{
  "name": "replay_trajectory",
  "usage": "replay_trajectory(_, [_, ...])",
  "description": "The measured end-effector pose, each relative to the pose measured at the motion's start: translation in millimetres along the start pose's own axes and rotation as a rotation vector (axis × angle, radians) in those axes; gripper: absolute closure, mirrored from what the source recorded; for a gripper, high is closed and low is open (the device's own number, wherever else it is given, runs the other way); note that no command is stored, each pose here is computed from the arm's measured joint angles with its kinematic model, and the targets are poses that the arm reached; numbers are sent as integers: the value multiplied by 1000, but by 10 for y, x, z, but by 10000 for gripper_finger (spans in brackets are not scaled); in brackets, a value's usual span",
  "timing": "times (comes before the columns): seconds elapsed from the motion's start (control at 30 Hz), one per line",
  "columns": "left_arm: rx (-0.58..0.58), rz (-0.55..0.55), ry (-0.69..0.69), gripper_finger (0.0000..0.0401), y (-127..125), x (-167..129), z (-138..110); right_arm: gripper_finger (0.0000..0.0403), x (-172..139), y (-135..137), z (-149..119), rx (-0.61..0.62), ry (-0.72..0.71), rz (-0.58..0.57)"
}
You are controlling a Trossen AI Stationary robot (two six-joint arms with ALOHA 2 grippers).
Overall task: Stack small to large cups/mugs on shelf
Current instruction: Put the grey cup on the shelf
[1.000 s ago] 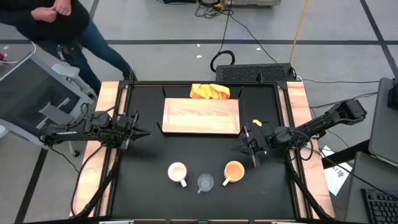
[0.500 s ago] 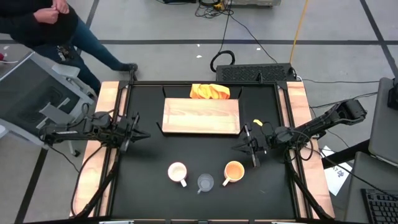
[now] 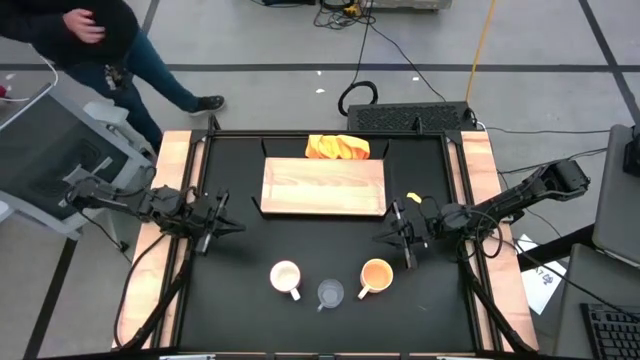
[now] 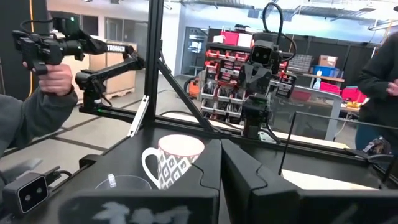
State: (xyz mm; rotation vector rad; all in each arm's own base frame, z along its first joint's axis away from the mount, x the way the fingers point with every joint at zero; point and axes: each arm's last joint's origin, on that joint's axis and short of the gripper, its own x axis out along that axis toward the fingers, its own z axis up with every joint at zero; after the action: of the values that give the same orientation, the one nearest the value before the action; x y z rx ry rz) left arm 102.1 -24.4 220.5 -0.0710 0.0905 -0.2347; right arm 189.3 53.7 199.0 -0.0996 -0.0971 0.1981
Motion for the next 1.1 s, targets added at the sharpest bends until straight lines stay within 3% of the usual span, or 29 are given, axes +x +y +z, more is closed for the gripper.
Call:
replay_trajectory(0.53, [-43,-40,27,398,-199,412,-39,403,1,2,-11,-6,13,3])
replay_trajectory(0.7, [-74,-18,29,398,-227,518,141,403,3,-2,7,-4,-5,0])
replay_trajectory(0.93, [-70,3,151,394,-283,798,274,403,3,-1,0,0,2,2])
replay_trajectory(1.1, [-86,22,272,351,-321,1013,303,403,3,1,-11,2,14,3])
